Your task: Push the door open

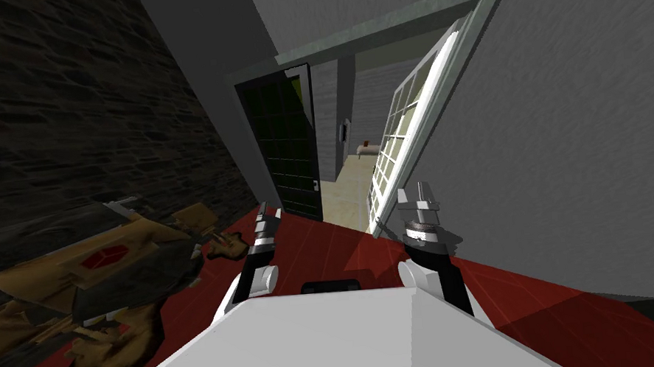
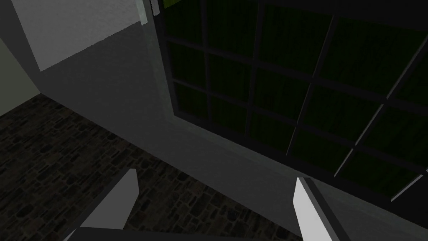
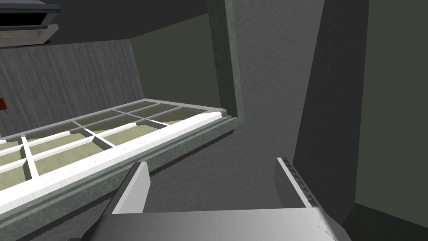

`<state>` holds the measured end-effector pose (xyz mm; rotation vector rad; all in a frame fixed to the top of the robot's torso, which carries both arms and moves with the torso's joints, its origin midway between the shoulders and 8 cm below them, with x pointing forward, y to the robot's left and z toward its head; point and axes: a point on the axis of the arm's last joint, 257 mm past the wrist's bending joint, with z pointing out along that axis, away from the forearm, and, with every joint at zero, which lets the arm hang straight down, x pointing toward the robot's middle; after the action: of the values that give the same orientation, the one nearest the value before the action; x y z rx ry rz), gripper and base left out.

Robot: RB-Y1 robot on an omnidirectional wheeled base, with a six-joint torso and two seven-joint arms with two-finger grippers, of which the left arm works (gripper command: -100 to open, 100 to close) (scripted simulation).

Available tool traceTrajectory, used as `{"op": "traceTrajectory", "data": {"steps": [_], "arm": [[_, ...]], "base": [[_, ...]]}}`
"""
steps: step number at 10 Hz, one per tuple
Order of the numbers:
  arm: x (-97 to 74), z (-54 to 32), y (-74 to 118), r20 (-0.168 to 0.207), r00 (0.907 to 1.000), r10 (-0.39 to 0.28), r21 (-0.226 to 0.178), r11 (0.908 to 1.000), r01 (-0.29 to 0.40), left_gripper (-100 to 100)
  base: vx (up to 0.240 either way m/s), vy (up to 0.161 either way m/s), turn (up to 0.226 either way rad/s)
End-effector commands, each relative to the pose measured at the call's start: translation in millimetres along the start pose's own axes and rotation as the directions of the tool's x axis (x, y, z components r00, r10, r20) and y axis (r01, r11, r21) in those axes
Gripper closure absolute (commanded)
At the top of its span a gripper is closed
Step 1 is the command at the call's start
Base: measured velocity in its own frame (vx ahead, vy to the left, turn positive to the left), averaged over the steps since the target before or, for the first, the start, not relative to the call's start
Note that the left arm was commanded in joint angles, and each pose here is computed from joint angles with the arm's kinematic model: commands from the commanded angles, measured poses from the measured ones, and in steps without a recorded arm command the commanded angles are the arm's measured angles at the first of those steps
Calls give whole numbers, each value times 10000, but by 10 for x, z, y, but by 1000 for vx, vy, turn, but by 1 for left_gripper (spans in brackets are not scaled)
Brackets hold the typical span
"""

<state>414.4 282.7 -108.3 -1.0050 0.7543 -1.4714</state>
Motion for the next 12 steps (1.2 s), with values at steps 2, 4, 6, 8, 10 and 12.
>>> {"op": "traceTrajectory", "data": {"steps": [2,4,6,8,10,12], "arm": [[12,-6,199,-17,9966,-822,-189,9964,822,-100],[20,-6,355,3,9894,-1451,-352,9888,1451,-100],[30,-8,512,51,9778,-2094,-512,9765,2094,-100],[40,-13,675,133,9613,-2751,-674,9590,2754,-100],[50,-18,830,235,9407,-3384,-815,9372,3391,-100],[63,-25,986,371,9146,-4027,-940,9097,4044,-100]], "base": [[80,38,-90],[90,56,-97],[91,52,-91],[88,58,-88],[89,51,-105],[77,65,-116]]}}
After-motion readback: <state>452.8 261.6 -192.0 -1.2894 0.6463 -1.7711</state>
